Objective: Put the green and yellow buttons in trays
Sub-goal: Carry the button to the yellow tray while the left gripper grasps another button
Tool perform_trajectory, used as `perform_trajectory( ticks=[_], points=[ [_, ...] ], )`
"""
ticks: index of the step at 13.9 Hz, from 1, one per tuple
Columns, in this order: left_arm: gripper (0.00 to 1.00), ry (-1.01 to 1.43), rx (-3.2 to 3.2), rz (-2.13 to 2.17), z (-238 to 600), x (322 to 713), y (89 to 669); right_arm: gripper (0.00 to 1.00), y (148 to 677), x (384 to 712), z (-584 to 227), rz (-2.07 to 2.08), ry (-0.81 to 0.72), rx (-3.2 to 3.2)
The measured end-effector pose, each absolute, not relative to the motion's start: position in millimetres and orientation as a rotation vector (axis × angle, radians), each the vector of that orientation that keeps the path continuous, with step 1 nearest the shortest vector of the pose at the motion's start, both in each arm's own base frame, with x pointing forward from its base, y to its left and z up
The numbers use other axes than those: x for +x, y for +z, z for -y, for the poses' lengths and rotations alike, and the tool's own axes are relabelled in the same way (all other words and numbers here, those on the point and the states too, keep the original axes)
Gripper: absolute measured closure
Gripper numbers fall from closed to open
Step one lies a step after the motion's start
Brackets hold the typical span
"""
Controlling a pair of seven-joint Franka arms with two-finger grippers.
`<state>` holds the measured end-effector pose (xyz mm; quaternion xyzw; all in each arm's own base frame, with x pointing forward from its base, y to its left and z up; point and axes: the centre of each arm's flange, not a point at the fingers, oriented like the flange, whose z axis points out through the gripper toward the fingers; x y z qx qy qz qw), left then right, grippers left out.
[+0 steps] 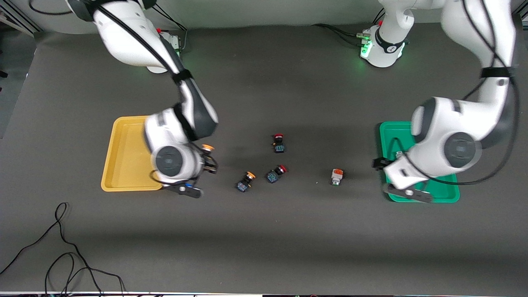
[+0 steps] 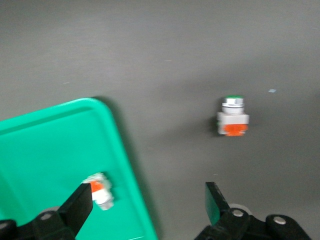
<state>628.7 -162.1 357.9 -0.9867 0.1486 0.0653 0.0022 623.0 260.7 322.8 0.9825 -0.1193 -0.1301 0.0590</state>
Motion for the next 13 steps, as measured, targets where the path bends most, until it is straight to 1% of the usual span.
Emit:
perform_trajectory(
  ticks=[3, 6, 8, 11, 13],
  points=[
    [0.0, 0.228, -3.074, -0.518, 227, 609, 348, 0.59, 360, 625, -175, 0.2, -0.406, 3.016],
    [0.0, 0.271, -3.059, -0.553, 247, 603, 316, 0.59, 372, 610, -81, 0.105, -0.439, 3.059],
    [0.0, 0.273, -3.06, -0.558, 250, 607, 280, 0.59, 358, 598, -40, 0.059, -0.398, 3.087],
    [0.0, 0.269, -3.061, -0.582, 262, 606, 225, 0.59, 307, 581, -1, -0.012, -0.29, 3.085],
    [0.0, 0.25, -3.07, -0.566, 265, 606, 205, 0.59, 278, 571, 24, -0.028, -0.253, 3.068]
  ],
)
